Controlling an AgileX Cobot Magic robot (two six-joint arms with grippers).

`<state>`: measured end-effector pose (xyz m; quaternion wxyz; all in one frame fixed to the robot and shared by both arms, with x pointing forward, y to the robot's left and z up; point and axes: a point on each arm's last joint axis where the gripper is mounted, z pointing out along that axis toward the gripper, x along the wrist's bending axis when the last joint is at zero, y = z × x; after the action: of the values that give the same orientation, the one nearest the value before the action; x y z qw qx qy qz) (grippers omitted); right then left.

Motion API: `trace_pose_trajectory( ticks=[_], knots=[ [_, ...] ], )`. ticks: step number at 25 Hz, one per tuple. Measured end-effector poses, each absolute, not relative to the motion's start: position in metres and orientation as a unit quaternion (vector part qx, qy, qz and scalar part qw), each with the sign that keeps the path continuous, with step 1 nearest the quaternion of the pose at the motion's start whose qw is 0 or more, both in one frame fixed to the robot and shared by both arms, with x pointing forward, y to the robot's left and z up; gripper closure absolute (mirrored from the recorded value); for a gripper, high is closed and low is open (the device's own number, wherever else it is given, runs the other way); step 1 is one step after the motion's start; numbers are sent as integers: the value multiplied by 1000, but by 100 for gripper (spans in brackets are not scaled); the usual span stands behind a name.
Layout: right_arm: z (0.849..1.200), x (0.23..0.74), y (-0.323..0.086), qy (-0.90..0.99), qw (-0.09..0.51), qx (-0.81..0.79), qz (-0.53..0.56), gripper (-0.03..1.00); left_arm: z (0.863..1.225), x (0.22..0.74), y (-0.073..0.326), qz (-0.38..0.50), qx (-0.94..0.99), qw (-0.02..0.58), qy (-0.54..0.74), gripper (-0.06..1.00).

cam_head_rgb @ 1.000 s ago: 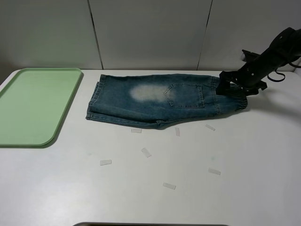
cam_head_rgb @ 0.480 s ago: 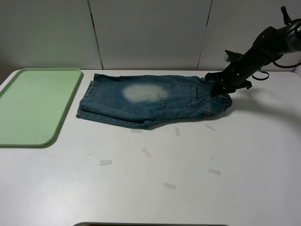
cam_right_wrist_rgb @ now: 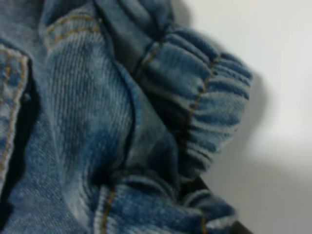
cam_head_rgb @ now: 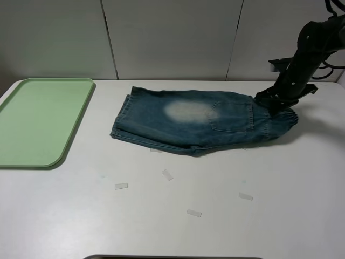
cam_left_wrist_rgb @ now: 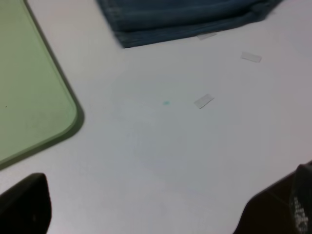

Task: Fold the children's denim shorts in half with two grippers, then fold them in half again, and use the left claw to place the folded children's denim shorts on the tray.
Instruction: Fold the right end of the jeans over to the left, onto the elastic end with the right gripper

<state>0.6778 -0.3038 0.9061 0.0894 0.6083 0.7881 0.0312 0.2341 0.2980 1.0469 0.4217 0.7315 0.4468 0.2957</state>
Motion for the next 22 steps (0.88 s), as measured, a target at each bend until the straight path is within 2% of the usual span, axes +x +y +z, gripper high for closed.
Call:
trace_pose_trajectory(
  ticks=[6, 9, 13, 18, 22],
  knots=[
    [933, 668, -350, 753, 174, 627, -102, 89, 1047, 234, 298, 296, 732, 422, 447, -3],
    [940, 666, -350, 728, 192, 648, -112, 89, 1047, 234, 298, 296, 732, 422, 447, -3],
    [948, 665, -306, 723, 161, 670, -52, 89, 1047, 234, 298, 296, 732, 422, 447, -3],
    [948, 660, -242, 722, 84, 686, 33, 90, 1047, 234, 298, 296, 732, 422, 447, -3],
    [948, 658, -203, 725, 59, 680, 87, 90, 1047, 234, 298, 296, 732, 422, 447, -3]
  ],
)
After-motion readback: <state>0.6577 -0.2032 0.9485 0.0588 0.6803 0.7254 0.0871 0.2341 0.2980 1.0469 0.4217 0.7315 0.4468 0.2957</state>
